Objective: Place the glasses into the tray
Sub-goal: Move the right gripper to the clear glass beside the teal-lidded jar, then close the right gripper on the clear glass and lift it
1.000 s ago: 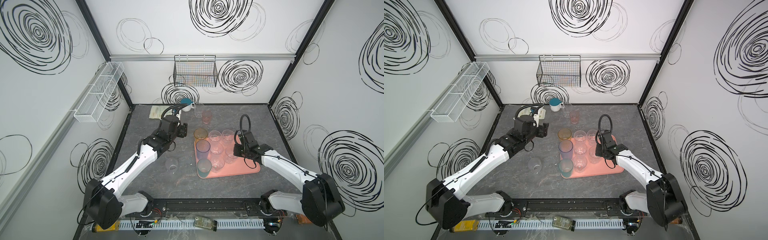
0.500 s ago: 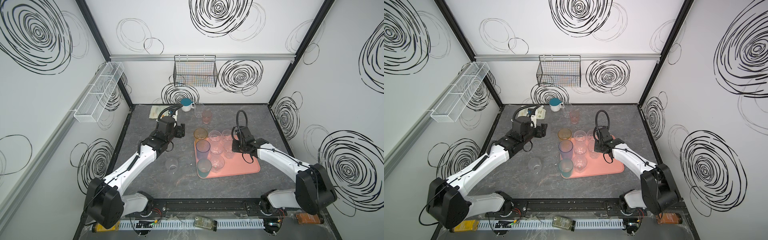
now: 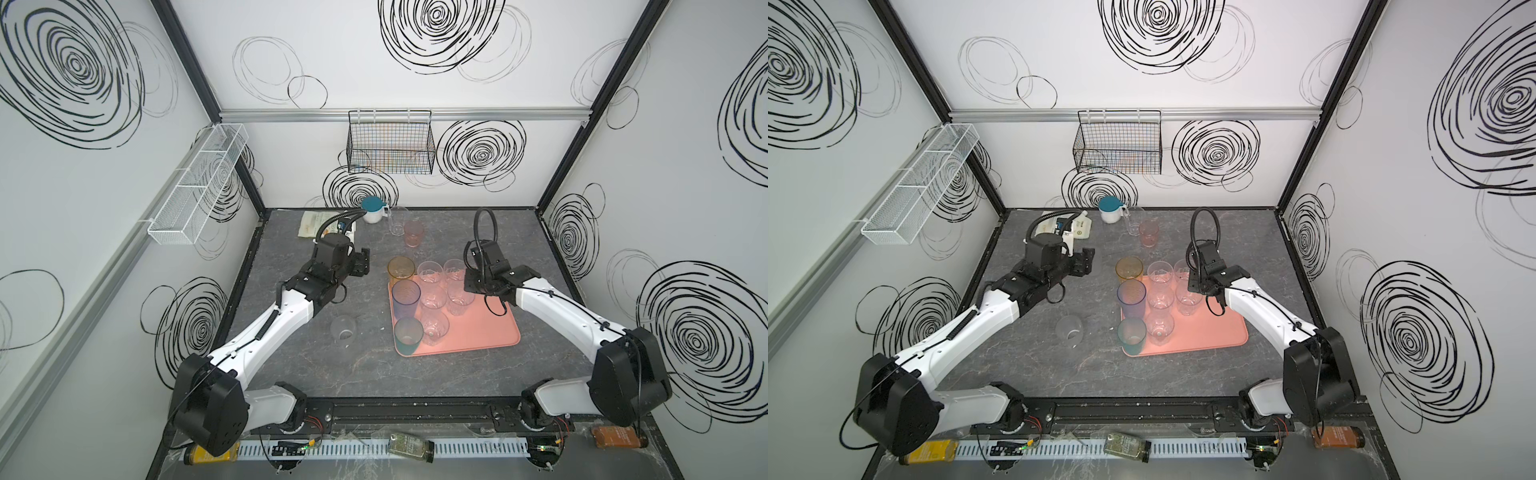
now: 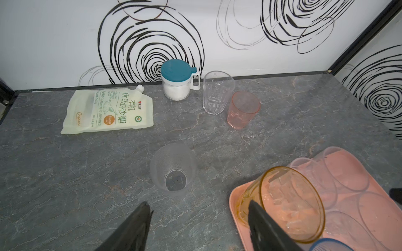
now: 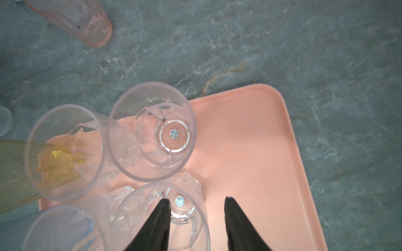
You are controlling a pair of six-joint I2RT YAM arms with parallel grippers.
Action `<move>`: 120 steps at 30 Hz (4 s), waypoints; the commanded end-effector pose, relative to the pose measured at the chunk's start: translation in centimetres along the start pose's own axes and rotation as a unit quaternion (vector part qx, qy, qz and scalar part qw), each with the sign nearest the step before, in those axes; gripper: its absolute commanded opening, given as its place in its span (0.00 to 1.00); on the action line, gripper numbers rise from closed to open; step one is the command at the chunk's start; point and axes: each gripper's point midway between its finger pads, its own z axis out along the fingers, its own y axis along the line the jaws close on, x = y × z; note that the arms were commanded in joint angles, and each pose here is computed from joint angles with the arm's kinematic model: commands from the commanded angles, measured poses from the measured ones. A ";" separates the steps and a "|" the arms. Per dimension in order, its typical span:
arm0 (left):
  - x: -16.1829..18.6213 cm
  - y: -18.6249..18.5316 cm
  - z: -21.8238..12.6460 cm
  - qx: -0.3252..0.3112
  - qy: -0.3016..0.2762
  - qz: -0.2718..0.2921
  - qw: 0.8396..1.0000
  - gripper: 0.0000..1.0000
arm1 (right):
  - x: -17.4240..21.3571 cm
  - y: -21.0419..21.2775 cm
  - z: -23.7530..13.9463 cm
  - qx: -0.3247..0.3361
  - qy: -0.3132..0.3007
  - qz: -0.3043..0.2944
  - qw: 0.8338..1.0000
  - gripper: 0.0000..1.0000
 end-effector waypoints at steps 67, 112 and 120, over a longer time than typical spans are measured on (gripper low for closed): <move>8.2 9.9 1.8 -0.024 0.037 -0.261 0.964 0.86 | -20.7 15.8 23.0 -0.205 -0.097 0.069 0.971 0.52; 8.3 8.5 1.8 -0.038 0.029 -0.205 0.978 0.90 | -23.8 16.9 19.1 -0.280 -0.140 0.101 0.944 0.65; 7.7 7.5 2.0 -0.036 0.030 -0.198 0.979 0.90 | -24.7 18.6 21.6 -0.302 -0.161 0.100 0.934 0.72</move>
